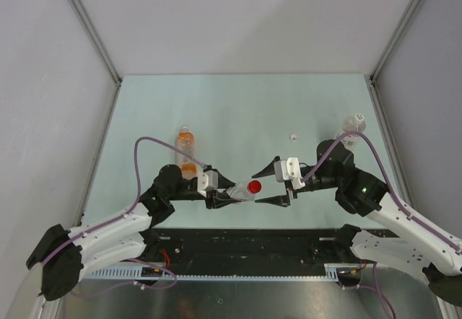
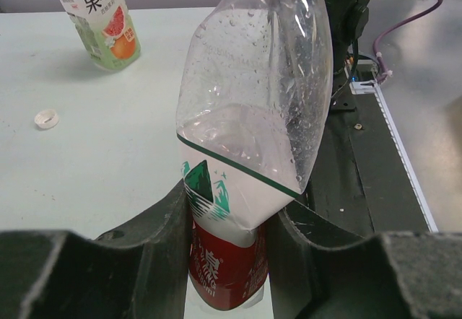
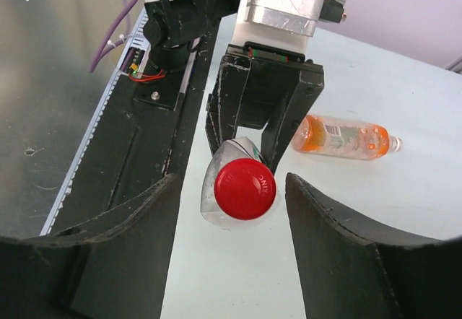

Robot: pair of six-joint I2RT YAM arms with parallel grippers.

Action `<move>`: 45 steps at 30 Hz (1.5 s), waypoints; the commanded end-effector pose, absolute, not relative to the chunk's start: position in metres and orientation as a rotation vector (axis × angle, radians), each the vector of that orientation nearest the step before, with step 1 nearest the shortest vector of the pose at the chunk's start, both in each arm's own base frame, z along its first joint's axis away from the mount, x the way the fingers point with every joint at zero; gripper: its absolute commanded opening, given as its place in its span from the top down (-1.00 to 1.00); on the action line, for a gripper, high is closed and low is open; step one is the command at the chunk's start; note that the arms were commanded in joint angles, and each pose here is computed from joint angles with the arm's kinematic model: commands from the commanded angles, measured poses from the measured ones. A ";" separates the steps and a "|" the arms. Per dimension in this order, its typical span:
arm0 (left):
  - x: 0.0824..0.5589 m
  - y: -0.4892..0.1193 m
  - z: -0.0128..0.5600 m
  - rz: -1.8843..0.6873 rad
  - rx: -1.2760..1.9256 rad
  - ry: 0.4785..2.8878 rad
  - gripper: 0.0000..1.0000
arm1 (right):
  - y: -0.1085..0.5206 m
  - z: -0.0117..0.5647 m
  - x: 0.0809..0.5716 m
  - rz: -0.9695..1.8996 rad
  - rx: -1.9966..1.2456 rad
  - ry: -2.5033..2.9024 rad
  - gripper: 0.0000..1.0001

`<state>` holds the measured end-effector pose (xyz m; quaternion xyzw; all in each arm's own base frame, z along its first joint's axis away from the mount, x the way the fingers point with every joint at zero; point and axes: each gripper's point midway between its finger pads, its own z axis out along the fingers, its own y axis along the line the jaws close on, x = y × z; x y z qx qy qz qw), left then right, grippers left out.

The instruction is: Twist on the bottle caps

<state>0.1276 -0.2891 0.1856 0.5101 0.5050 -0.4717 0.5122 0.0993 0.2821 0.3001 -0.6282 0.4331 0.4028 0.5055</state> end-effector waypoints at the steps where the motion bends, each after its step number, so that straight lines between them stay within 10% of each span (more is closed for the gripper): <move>1: 0.131 -0.291 0.198 -1.111 1.235 1.150 1.00 | 0.283 0.320 0.095 0.956 -1.494 0.951 -0.27; 23: 0.141 -0.290 0.211 -1.076 1.173 1.157 1.00 | 0.285 0.305 0.113 0.948 -1.400 1.192 0.55; 45: 0.253 -0.272 0.250 -0.574 0.636 1.349 1.00 | 0.281 0.262 0.252 0.814 0.121 1.932 1.00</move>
